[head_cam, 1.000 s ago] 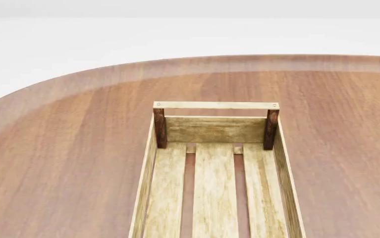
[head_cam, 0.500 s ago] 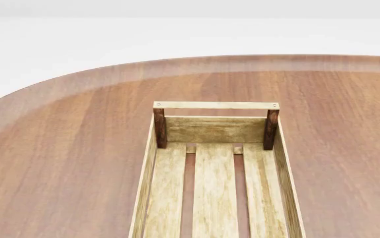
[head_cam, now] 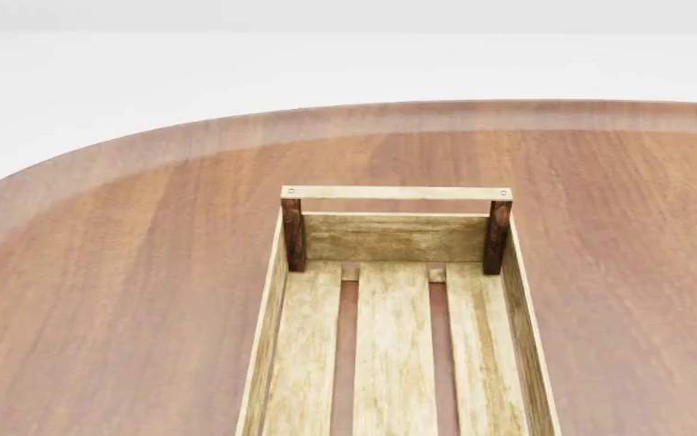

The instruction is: Pick up the cream cheese and put it in the tray.

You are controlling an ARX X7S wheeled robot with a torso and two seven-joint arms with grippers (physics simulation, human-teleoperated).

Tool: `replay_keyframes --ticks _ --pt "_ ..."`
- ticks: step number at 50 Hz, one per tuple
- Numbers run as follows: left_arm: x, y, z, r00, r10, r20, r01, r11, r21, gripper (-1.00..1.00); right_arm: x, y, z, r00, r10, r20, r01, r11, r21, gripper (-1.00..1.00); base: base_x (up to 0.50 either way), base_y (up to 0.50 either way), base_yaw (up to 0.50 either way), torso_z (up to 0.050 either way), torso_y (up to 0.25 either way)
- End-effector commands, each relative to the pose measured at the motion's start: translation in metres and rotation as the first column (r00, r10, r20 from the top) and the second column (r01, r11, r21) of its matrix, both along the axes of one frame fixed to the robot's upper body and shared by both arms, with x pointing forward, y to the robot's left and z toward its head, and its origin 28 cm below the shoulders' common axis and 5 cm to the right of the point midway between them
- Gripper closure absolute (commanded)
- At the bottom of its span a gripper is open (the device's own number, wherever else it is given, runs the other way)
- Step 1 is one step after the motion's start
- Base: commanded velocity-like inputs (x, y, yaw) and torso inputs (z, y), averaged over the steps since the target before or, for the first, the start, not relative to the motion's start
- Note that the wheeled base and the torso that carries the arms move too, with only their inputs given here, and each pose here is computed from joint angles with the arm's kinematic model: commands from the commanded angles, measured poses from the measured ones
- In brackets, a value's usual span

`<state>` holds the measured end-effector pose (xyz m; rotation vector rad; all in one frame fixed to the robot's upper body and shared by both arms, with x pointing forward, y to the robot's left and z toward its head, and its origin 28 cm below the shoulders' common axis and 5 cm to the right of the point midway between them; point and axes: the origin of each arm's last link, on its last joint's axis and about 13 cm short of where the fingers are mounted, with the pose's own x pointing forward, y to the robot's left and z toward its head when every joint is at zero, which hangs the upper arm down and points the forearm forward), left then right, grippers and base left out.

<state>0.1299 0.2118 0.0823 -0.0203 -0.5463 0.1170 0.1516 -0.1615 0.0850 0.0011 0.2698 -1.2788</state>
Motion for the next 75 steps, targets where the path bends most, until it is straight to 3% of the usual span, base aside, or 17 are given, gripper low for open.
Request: replay_keyframes --ticks 1,24,75 --pt "0.0 0.0 -0.001 1.0 -0.001 -0.001 0.001 1.0 0.001 -1.0 0.005 -0.005 -0.004 1.0 0.001 -0.011 -0.001 0.999 0.044 -1.0 0.0 0.0 0.0 0.0 0.0" --pt "0.0 0.0 -0.001 1.0 0.0 -0.002 0.0 1.0 0.001 -1.0 0.012 -0.013 -0.014 1.0 -0.017 -0.016 0.019 0.992 0.123 -1.0 0.0 0.0 0.0 0.0 0.0" --pt "0.001 -0.001 -0.002 1.0 0.003 -0.007 -0.003 1.0 0.001 -1.0 0.014 -0.031 -0.033 0.993 -0.085 -0.082 0.096 0.987 0.132 -1.0 0.0 0.0 0.0 0.0 0.0"
